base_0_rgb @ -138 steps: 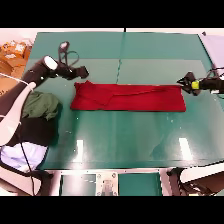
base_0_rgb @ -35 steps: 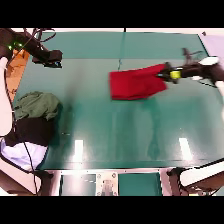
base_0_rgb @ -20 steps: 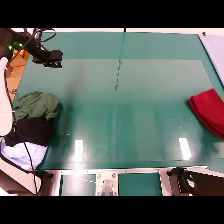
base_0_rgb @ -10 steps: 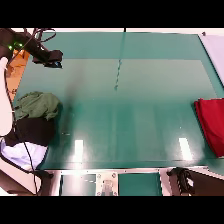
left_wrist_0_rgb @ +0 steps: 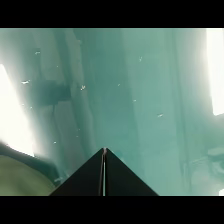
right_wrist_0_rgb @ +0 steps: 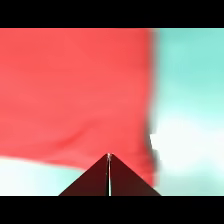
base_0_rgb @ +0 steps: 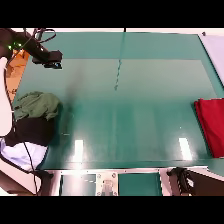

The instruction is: Fold the shirts.

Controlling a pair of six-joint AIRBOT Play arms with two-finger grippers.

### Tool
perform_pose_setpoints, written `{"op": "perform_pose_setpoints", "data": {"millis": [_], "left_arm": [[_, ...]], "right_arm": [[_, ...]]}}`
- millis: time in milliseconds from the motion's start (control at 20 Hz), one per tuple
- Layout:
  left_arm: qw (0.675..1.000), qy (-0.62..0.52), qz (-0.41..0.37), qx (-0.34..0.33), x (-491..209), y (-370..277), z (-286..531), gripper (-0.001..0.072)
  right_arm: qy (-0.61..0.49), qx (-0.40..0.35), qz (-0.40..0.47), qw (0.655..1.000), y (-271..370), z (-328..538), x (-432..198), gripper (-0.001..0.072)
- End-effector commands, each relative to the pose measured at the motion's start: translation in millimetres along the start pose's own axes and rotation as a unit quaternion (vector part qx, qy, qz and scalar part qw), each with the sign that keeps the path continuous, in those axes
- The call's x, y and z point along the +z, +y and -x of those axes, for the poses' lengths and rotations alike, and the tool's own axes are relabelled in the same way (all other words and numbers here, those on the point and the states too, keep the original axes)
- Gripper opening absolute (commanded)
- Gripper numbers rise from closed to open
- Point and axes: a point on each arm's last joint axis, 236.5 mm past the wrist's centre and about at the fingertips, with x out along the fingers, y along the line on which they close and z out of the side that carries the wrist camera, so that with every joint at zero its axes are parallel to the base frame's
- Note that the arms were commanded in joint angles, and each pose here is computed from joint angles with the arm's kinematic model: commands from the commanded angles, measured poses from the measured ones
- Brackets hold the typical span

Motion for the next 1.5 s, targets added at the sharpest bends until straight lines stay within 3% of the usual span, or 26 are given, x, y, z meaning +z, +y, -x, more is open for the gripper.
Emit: {"op": "perform_pose_setpoints", "data": {"millis": [0,150,300,500,700,950,1450], "left_arm": [[1.000,-0.007,-0.013,0.002,-4,-4,9,0.0027],[1.000,0.012,-0.004,-0.001,-33,-9,11,0.0027],[0.999,0.024,0.023,-0.001,-74,-13,10,0.0027],[0.998,0.026,0.053,0.010,-136,-27,0,0.0027],[0.997,0.033,0.071,0.017,-162,-38,-15,0.0027],[0.997,0.003,0.078,0.018,-148,-36,-16,0.0029],[0.997,0.005,0.076,0.018,-150,-36,-16,0.0029]], "right_arm": [[-0.002,0.044,0.135,0.990,99,4,-19,0.0013],[0.029,0.084,0.330,0.940,199,-12,-100,0.0013],[0.079,0.106,0.463,0.877,258,-27,-197,0.0013],[0.138,0.116,0.591,0.787,293,-53,-300,0.0012],[0.184,0.107,0.666,0.715,286,-73,-366,0.0013],[0.198,0.108,0.697,0.681,279,-71,-399,0.0013],[0.198,0.108,0.696,0.682,279,-72,-399,0.0013]]}}
